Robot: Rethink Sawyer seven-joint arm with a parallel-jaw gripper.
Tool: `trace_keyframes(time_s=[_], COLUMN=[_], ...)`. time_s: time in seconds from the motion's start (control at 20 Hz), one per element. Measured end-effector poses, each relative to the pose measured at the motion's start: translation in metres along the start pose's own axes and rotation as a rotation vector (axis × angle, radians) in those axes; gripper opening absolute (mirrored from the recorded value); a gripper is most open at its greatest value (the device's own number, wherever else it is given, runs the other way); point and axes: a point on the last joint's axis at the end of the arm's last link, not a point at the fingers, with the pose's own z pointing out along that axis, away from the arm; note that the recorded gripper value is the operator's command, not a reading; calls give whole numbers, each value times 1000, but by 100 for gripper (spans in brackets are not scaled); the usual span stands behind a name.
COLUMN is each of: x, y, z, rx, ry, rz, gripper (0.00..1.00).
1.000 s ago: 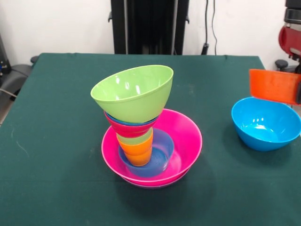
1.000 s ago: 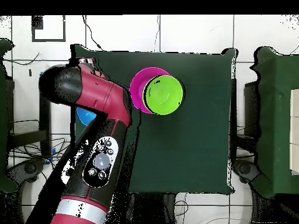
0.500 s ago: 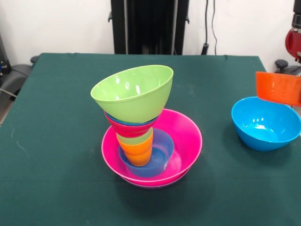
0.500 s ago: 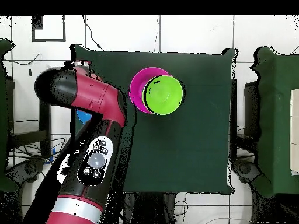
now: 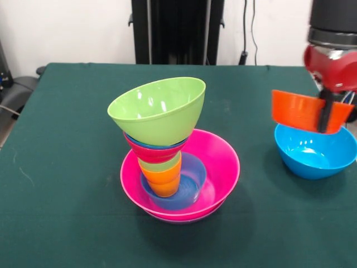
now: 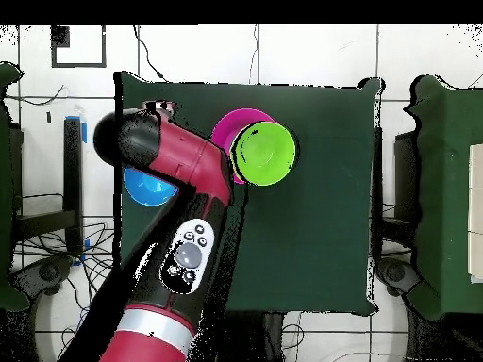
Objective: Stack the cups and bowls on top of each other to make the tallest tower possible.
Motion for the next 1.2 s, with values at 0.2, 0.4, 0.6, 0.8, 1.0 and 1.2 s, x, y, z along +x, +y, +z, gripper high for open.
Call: trace_keyframes(time_s=[0.2,0.4,0.6,0.8,1.0,1.2], x=[-29,-45,-46,-41,-29,-10], y=[-10,-24,-34,-41,-48,-54], z=[12,21,26,28,29,26], rx=[25,48,61,67,74,74], ry=[-16,-29,-37,-41,-39,-32], rz=[42,67,69,63,48,23], gripper=[0,0,0,0,0,0])
